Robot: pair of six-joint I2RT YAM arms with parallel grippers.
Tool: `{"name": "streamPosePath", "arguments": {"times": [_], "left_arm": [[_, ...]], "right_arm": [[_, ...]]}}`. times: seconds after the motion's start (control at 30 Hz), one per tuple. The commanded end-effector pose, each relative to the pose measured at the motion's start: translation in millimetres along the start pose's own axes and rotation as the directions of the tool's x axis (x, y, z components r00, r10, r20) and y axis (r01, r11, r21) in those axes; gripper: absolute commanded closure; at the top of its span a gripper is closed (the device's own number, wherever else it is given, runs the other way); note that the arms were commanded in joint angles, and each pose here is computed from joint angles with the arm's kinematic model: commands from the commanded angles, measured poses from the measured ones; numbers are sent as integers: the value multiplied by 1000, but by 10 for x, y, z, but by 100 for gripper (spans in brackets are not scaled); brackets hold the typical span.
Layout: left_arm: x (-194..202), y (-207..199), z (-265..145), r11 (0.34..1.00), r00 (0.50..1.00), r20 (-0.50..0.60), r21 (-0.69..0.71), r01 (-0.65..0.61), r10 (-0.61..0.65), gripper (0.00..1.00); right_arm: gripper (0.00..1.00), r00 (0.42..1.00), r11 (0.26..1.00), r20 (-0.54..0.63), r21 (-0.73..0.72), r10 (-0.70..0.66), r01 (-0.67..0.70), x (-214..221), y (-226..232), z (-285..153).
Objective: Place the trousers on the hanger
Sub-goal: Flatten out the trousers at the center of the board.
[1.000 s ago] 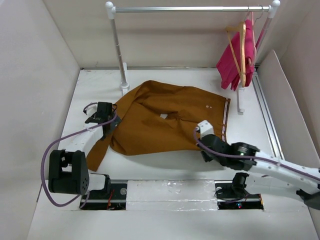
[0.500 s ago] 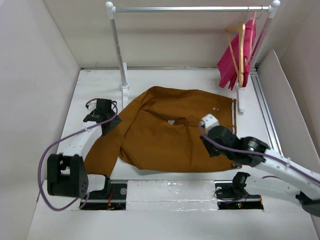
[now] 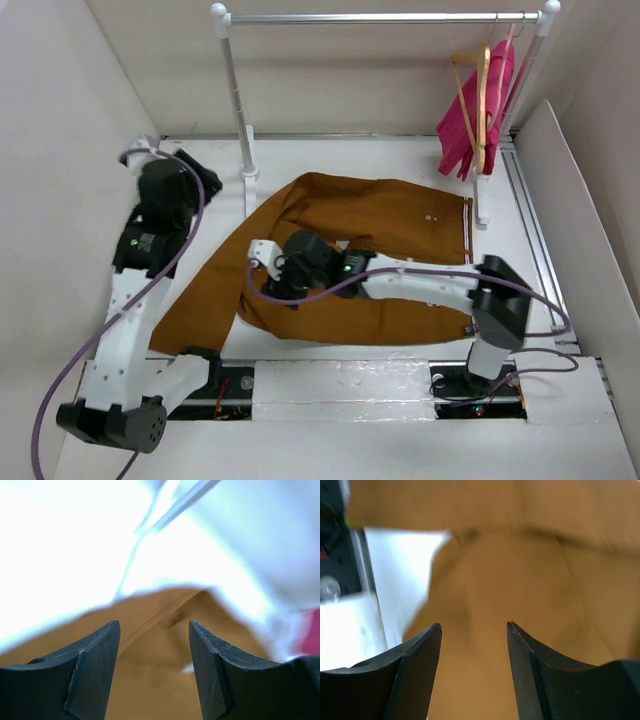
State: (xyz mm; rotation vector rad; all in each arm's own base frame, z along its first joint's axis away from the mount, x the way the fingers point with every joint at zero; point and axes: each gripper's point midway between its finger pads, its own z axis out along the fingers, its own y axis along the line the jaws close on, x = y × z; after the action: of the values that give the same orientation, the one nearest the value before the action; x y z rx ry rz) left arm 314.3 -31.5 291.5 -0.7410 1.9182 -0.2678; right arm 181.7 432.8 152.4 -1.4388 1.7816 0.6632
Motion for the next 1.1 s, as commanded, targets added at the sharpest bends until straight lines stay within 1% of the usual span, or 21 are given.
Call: {"name": "streamPosePath", "arguments": {"times": [0.0, 0.07, 0.1, 0.13, 0.17, 0.2, 0.23, 0.3, 0.37, 0.4, 0.43, 0.53, 0.57, 0.7, 0.77, 0.8, 0.83, 0.87, 0.9, 1.0, 1.07], "left_arm": [[-989, -473, -708, 979, 956, 269, 194, 63, -115, 47], [-1125, -630, -860, 964, 950, 281, 259, 60, -134, 46], [-1242, -725, -988, 954, 945, 296, 295, 48, -139, 46], [-1215, -774, -1016, 950, 955, 271, 311, 33, -122, 46], [-1232, -814, -1026, 948, 958, 264, 316, 25, -113, 46], [-1313, -867, -1134, 941, 954, 278, 339, 13, -113, 46], [-1333, -891, -1189, 936, 954, 279, 352, 6, -111, 46], [-1488, -942, -1411, 922, 939, 316, 386, 1, -134, 46], [-1574, -986, -1602, 905, 930, 336, 424, -11, -146, 46], [-1626, -1013, -1711, 894, 924, 349, 448, -15, -159, 46], [-1640, -1069, -1802, 874, 922, 350, 486, -28, -166, 46], [-1632, -1038, -2004, 850, 915, 356, 526, -26, -192, 45], [-1634, -1008, -2102, 842, 910, 361, 538, -23, -206, 45], [-1629, -891, -2161, 858, 900, 387, 513, -30, -201, 46], [-1631, -829, -2198, 868, 897, 397, 496, -29, -196, 45], [-1647, -817, -2212, 869, 893, 405, 493, -30, -199, 45], [-1648, -815, -2219, 869, 892, 406, 494, -30, -200, 45], [-1648, -809, -2212, 871, 892, 407, 491, -30, -198, 45], [-1644, -802, -2189, 873, 892, 405, 486, -24, -202, 45], [-1604, -816, -2104, 873, 896, 397, 487, -22, -199, 46], [-1565, -813, -2061, 874, 901, 389, 484, -25, -190, 46]], "right_arm": [[39, 981, 977, 182, -187, -72, 106, -614, 350, 368], [40, 984, 956, 146, -260, -99, 135, -549, 618, 646], [40, 978, 946, 169, -278, -125, 169, -701, 708, 675], [40, 974, 938, 172, -286, -149, 194, -718, 781, 737], [41, 971, 927, 154, -304, -181, 221, -621, 928, 882], [42, 957, 915, 182, -296, -228, 274, -668, 955, 946], [42, 955, 913, 181, -293, -237, 282, -632, 949, 1027], [42, 942, 872, 180, -362, -283, 331, -448, 1060, 1225], [38, 921, 845, 214, -371, -326, 385, -532, 1079, 1319], [36, 914, 816, 189, -411, -359, 406, -360, 1120, 1440], [32, 901, 810, 216, -396, -376, 433, -522, 1100, 1474], [24, 899, 797, 134, -423, -416, 432, -242, 1069, 1739], [24, 896, 800, 133, -408, -425, 440, -294, 1037, 1775], [23, 902, 815, 73, -403, -425, 416, -103, 993, 1927], [26, 907, 817, 29, -424, -420, 391, 75, 1005, 1957], [34, 911, 825, 3, -423, -413, 376, 205, 997, 1973], [34, 911, 825, 3, -423, -413, 376, 206, 997, 1973], [48, 914, 840, 2, -392, -407, 375, 166, 1007, 1957], [72, 917, 854, -39, -382, -397, 353, 320, 978, 1960], [100, 929, 886, -62, -329, -366, 327, 338, 904, 1961], [100, 938, 902, -43, -296, -343, 316, 196, 870, 1936]]}}
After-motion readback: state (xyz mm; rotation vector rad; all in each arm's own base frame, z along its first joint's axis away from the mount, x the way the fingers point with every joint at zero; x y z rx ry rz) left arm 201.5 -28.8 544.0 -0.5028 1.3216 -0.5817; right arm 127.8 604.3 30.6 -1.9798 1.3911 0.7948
